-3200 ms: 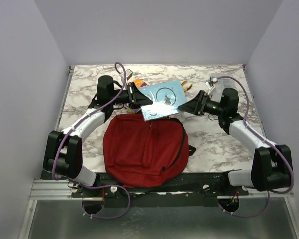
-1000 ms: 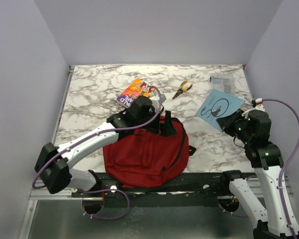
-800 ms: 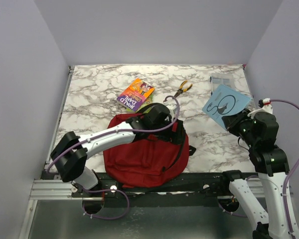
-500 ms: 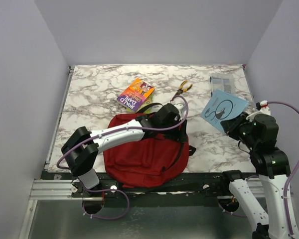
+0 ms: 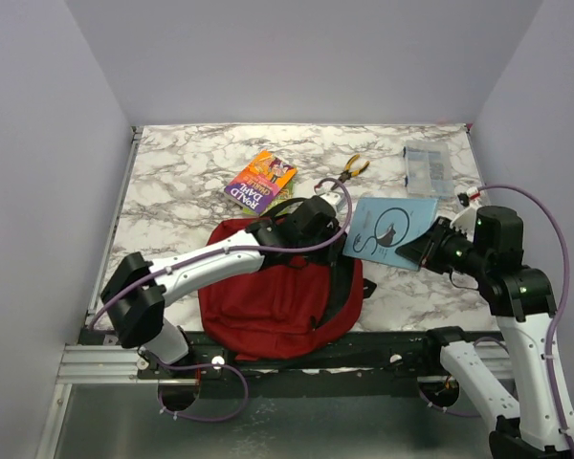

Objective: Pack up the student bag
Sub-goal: Place the book in the student bag, then pick up the book from the center of the board.

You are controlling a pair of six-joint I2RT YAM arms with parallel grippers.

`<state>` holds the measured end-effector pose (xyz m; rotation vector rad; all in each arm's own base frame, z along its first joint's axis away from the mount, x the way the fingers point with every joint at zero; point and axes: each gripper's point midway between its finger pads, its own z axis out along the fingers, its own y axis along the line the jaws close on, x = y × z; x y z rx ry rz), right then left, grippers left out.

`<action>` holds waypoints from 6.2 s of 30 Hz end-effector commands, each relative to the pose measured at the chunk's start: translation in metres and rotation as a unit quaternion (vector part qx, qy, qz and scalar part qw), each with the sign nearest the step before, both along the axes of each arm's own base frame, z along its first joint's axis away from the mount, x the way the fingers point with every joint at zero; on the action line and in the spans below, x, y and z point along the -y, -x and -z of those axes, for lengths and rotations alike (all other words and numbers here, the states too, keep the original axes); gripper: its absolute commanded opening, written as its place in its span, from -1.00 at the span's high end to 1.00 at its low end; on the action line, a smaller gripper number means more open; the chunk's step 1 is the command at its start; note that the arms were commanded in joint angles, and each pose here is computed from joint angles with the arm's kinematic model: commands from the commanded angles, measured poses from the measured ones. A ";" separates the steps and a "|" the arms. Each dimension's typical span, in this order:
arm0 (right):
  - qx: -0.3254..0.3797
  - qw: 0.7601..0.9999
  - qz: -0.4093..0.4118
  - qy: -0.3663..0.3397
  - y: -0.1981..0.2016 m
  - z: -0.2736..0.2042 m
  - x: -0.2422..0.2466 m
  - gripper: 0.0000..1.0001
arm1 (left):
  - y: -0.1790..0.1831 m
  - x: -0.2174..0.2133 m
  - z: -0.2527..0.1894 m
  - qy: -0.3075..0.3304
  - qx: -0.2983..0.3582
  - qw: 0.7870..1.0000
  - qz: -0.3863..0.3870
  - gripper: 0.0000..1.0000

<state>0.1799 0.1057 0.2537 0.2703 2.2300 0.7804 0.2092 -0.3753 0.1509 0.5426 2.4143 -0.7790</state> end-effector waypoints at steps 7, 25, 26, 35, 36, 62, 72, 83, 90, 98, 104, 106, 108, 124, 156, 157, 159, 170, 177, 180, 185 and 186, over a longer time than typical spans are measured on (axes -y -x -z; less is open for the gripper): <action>-0.074 0.983 -0.125 -0.112 0.033 0.001 -0.050 0.99 | -0.014 -0.029 -0.106 0.105 0.112 0.985 -0.078 1.00; -0.133 0.937 -0.187 -0.263 0.012 0.057 -0.092 0.99 | 0.017 0.007 -0.139 0.183 0.061 0.981 0.016 1.00; -0.131 0.936 -0.189 -0.267 0.010 0.060 -0.094 0.99 | 0.018 0.009 -0.140 0.184 0.059 0.981 0.022 1.00; -0.096 0.919 -0.221 -0.313 0.006 0.074 -0.143 0.99 | 0.023 0.028 -0.143 0.184 0.047 0.979 0.069 1.00; -0.101 0.918 -0.229 -0.309 0.009 0.082 -0.152 0.99 | 0.022 0.028 -0.143 0.180 0.048 0.980 0.069 1.00; -0.086 0.961 -0.218 -0.150 -0.011 0.159 -0.161 -0.63 | 0.021 -0.039 -0.121 0.134 0.091 0.987 -0.011 1.00; -0.058 0.955 -0.202 -0.212 -0.020 0.139 -0.180 -0.19 | 0.027 -0.043 -0.130 0.149 0.093 0.984 -0.006 1.00; -0.058 0.970 -0.189 -0.145 -0.009 0.167 -0.163 -0.59 | 0.023 -0.045 -0.127 0.142 0.100 0.985 -0.009 1.00; -0.052 0.958 -0.203 -0.195 -0.007 0.155 -0.175 -0.38 | 0.025 -0.041 -0.122 0.142 0.086 0.986 -0.003 1.00; -0.040 0.963 -0.179 -0.197 -0.007 0.156 -0.192 -0.35 | 0.023 -0.038 -0.128 0.146 0.089 0.985 -0.003 1.00; -0.049 0.970 -0.186 -0.150 -0.003 0.162 -0.175 -0.51 | 0.023 -0.041 -0.116 0.133 0.085 0.987 -0.004 1.00; -0.050 0.971 -0.183 -0.148 -0.003 0.165 -0.173 -0.51 | 0.024 -0.042 -0.116 0.135 0.082 0.987 -0.004 1.00; -0.044 0.970 -0.186 -0.150 -0.005 0.164 -0.175 -0.50 | 0.025 -0.043 -0.116 0.137 0.081 0.987 -0.005 1.00; -0.036 0.980 -0.165 -0.110 -0.009 0.158 -0.167 -0.34 | 0.023 -0.043 -0.104 0.126 0.074 0.989 -0.010 1.00; 0.074 0.970 -0.206 -0.103 -0.098 0.022 -0.193 -0.45 | -0.007 -0.091 -0.080 0.143 -0.019 0.989 -0.037 -0.97; 0.072 0.969 -0.211 -0.104 -0.099 0.028 -0.198 -0.44 | -0.017 -0.105 -0.083 0.148 -0.017 0.987 -0.060 -0.97; 0.057 0.970 -0.211 -0.105 -0.099 0.046 -0.201 -0.41 | -0.043 -0.136 -0.090 0.159 -0.010 0.980 -0.121 -0.97; 0.016 0.973 -0.207 -0.098 -0.085 0.097 -0.193 -0.39 | -0.195 -0.279 -0.059 0.228 -0.010 0.844 -0.485 -0.97; 0.037 0.977 -0.192 -0.078 -0.085 0.082 -0.181 -0.40 | -0.263 -0.310 -0.010 0.184 -0.001 0.814 -0.551 -0.97; 0.045 0.978 -0.188 -0.076 -0.086 0.076 -0.179 -0.40 | -0.277 -0.316 0.016 0.194 -0.039 0.802 -0.564 -0.97; 0.054 0.980 -0.181 -0.069 -0.091 0.070 -0.175 -0.40 | -0.287 -0.306 0.045 0.219 -0.101 0.787 -0.569 -0.97; 0.056 0.979 -0.181 -0.068 -0.091 0.069 -0.175 -0.40 | -0.287 -0.301 0.049 0.227 -0.118 0.785 -0.564 -0.97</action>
